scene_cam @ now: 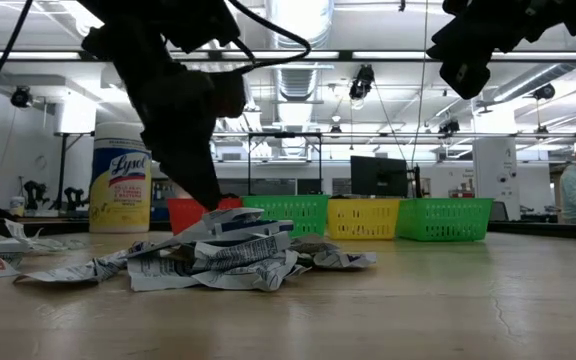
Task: Pick & Place First Aid Supplies
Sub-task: Put the alcohol pad into the yellow basket
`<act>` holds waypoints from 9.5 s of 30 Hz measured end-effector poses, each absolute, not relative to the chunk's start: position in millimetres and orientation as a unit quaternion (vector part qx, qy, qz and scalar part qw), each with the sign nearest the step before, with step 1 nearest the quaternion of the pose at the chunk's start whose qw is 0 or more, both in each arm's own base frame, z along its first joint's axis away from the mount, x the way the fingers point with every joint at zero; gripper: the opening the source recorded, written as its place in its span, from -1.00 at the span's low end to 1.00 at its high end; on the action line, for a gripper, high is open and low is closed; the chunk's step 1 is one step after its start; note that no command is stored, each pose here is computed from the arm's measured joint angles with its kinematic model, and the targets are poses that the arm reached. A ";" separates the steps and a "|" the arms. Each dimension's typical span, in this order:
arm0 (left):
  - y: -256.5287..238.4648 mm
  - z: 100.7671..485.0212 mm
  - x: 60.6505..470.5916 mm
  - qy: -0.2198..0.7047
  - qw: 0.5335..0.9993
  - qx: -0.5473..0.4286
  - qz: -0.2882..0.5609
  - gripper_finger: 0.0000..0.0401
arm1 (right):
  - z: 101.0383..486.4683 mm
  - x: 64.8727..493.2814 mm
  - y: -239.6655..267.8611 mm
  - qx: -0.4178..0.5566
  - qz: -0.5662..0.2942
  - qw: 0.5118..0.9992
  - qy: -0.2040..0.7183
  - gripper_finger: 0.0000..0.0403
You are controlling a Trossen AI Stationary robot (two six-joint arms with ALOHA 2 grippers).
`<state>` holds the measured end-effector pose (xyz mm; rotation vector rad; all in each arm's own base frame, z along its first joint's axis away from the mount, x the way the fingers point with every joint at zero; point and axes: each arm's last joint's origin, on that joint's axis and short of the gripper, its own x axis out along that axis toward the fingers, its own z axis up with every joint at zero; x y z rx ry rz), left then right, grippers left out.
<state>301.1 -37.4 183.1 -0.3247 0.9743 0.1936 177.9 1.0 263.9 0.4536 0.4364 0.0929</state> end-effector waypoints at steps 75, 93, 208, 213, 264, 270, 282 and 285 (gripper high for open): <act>-34.0 142.1 299.5 0.467 0.878 -0.093 0.051 -0.05 | 263.6 177.9 1.0 0.223 0.046 0.950 0.215 -0.60; -33.4 128.2 303.6 0.492 0.864 -0.089 0.063 -0.32 | 263.6 177.9 1.0 0.225 0.045 0.949 0.215 -0.62; -29.8 282.0 313.2 0.269 0.949 0.040 0.158 -1.00 | 259.2 330.5 -10.2 0.222 -0.004 0.934 0.279 -0.18; -31.0 282.7 313.5 0.265 0.951 0.039 0.156 -1.00 | 257.0 329.7 -10.8 0.239 -0.010 0.929 0.283 -0.17; -34.7 289.3 316.7 0.224 0.961 0.007 0.160 -1.00 | 260.5 332.4 -14.4 0.301 -0.024 0.920 0.250 -0.02; -34.8 289.3 316.7 0.224 0.961 0.005 0.160 -1.00 | 260.4 332.4 -14.6 0.300 -0.024 0.920 0.251 -0.21; -34.8 289.3 316.7 0.222 0.961 -0.008 0.163 -1.00 | 259.9 332.1 -14.6 0.281 -0.020 0.925 0.254 -0.87; -34.8 289.3 316.7 0.221 0.961 -0.011 0.164 -1.00 | 259.9 332.1 -14.6 0.274 -0.018 0.928 0.254 -0.94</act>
